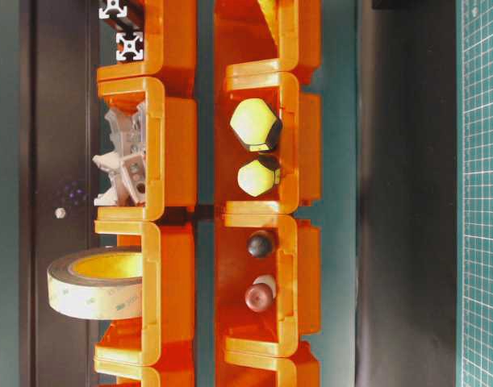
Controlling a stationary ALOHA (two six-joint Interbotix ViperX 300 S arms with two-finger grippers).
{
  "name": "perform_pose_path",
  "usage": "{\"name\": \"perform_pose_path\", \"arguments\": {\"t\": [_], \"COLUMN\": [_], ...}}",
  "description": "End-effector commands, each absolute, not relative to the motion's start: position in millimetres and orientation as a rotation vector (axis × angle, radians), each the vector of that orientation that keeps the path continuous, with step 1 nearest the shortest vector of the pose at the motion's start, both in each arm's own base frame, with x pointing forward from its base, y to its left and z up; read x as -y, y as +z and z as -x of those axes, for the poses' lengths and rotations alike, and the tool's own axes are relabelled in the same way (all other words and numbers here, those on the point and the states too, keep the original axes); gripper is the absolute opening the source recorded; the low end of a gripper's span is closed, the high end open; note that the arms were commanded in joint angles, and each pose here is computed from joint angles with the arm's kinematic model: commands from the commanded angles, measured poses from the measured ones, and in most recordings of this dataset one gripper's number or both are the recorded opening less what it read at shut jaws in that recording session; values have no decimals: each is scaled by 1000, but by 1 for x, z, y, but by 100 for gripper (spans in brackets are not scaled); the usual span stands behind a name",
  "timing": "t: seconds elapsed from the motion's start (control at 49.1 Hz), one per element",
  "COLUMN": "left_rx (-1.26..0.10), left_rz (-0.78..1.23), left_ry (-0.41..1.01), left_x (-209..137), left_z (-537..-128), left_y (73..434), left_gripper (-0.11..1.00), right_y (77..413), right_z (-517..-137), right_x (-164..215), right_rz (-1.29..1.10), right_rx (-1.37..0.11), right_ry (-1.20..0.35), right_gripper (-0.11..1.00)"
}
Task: Pick corner brachets from container rack with right arm.
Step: 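Raise the right gripper from rest toward the orange rack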
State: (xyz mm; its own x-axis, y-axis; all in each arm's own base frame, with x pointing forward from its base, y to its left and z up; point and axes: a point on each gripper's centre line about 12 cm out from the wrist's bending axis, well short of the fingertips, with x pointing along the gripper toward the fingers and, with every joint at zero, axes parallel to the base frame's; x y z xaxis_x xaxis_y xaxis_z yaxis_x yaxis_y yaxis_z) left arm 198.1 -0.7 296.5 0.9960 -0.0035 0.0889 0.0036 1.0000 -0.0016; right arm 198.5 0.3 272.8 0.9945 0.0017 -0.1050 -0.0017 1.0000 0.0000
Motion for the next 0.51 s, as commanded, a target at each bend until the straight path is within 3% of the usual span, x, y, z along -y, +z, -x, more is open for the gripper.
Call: {"name": "perform_pose_path", "arguments": {"t": [0.0,0.102,0.489], "left_rx": [107,52,-87], "left_rz": [-22,-13,-13], "left_ry": [-10,-11,-5], "left_x": [1,2,1], "left_z": [-199,-201,-192], "left_y": [311,322,346], "left_gripper": [6,0,0], "right_y": [289,312,397], "right_z": [-201,-204,-214], "right_x": [1,0,0], "right_rz": [-20,-89,-87], "right_rx": [-62,-104,-461], "right_ry": [-7,-2,-9], "right_gripper": [1,1,1]}}
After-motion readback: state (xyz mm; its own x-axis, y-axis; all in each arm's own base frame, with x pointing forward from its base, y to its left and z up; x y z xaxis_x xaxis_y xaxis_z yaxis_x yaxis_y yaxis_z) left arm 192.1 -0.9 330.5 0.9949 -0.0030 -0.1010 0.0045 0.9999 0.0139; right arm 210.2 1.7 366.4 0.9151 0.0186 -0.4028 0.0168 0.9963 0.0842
